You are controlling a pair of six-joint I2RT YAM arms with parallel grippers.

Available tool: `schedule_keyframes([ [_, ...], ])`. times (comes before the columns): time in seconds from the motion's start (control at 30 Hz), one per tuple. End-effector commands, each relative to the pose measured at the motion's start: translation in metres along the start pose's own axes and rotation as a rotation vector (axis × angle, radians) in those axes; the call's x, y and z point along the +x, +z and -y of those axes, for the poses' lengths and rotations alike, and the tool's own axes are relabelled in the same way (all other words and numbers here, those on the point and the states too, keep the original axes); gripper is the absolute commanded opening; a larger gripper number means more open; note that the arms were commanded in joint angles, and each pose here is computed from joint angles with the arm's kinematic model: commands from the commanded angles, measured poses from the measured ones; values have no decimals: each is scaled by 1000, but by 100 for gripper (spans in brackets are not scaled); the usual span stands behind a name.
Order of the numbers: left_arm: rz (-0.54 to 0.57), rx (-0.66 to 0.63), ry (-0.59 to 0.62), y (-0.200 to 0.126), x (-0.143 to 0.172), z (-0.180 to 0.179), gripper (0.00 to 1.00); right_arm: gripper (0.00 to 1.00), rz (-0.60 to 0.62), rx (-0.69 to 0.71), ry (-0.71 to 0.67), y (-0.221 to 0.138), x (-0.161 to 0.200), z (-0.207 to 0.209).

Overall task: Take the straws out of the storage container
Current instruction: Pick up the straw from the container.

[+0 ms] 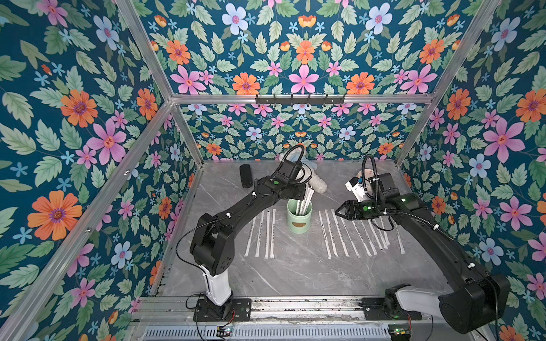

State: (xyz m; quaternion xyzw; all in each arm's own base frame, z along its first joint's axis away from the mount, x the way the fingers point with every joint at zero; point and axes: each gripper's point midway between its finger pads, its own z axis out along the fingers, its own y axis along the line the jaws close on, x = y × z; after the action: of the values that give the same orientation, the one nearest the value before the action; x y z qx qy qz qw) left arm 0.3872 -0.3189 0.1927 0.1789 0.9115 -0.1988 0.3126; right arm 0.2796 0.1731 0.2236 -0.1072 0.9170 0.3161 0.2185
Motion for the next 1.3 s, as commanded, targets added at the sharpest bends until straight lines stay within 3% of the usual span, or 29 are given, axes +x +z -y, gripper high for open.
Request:
schedule_keyframes([
  [0.0, 30, -26, 7, -10, -8, -3, 15, 59, 10, -9, -7, 1, -3, -1],
  [0.67, 114, -119, 25, -76, -32, -11, 14, 59, 27, -40, -5, -2, -8, -9],
  [1.13, 271, -247, 86, -163, -98, -14, 11, 60, 35, -49, -14, -4, -12, -12],
  [1.27, 259, -327, 95, -188, -106, -28, 11, 60, 34, -52, -14, -4, -13, -13],
])
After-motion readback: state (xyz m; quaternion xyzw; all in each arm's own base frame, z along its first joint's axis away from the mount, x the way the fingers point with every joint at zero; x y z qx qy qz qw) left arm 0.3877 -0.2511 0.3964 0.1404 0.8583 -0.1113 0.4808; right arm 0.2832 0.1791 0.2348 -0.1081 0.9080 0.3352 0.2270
